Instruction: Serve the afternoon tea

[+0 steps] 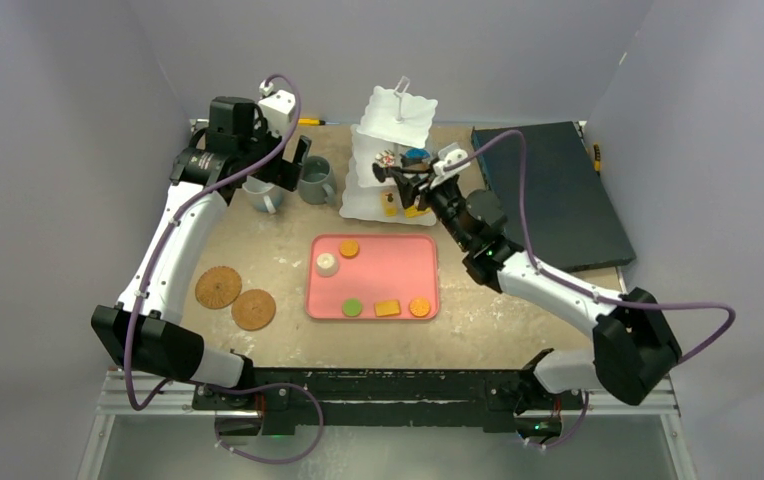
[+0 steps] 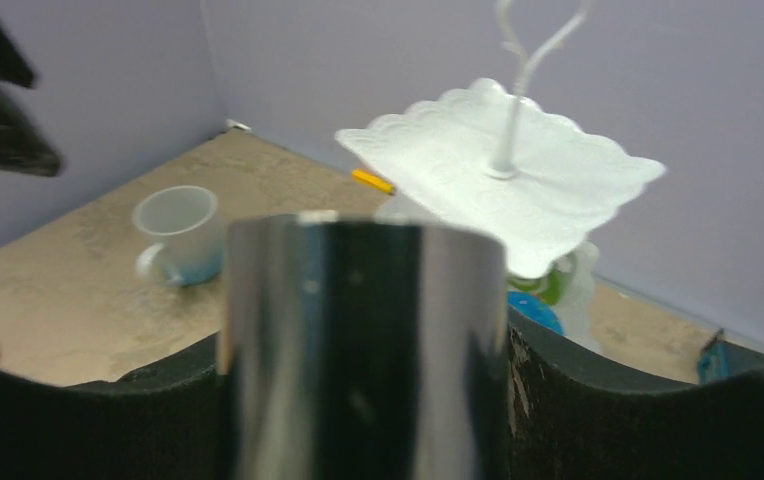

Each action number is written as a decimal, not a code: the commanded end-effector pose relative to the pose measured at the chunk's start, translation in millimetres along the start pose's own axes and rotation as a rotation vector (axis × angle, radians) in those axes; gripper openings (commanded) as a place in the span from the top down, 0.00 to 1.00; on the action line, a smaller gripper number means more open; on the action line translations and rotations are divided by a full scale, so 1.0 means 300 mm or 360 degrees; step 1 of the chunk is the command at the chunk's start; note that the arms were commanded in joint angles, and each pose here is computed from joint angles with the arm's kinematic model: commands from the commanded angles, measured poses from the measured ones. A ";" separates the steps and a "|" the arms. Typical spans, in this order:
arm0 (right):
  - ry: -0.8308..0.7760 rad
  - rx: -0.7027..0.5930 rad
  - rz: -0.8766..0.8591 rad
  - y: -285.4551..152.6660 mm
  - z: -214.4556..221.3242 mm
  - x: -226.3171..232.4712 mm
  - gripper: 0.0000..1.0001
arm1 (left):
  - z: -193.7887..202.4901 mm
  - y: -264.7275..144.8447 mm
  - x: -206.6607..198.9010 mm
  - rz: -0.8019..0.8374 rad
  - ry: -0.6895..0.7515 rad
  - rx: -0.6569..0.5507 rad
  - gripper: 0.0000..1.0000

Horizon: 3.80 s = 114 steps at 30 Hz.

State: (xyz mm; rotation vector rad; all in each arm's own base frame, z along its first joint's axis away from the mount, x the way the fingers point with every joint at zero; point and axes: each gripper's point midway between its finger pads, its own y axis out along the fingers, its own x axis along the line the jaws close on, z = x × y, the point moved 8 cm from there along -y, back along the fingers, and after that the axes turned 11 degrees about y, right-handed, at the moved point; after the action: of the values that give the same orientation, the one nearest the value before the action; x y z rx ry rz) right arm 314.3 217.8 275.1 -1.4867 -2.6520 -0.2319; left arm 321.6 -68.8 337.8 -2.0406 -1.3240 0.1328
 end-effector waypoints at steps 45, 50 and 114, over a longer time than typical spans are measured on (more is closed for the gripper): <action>0.0061 0.0449 -0.0192 -0.012 0.511 0.337 0.41 | -0.029 -0.044 0.029 -0.0045 0.0010 -0.0096 0.02; 0.0062 0.0455 -0.0204 -0.005 0.518 0.340 0.50 | -0.028 -0.044 0.030 -0.0044 0.0007 -0.0096 0.02; -0.0092 -0.0219 0.0228 0.130 -0.317 -0.103 0.66 | -0.029 -0.059 0.051 -0.0042 -0.0005 -0.0123 0.03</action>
State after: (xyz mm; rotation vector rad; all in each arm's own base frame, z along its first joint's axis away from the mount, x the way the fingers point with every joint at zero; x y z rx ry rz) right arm 365.6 194.6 332.2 -1.7657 -2.5509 -0.2080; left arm 321.9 -60.2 339.8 -2.0504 -1.3398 0.1473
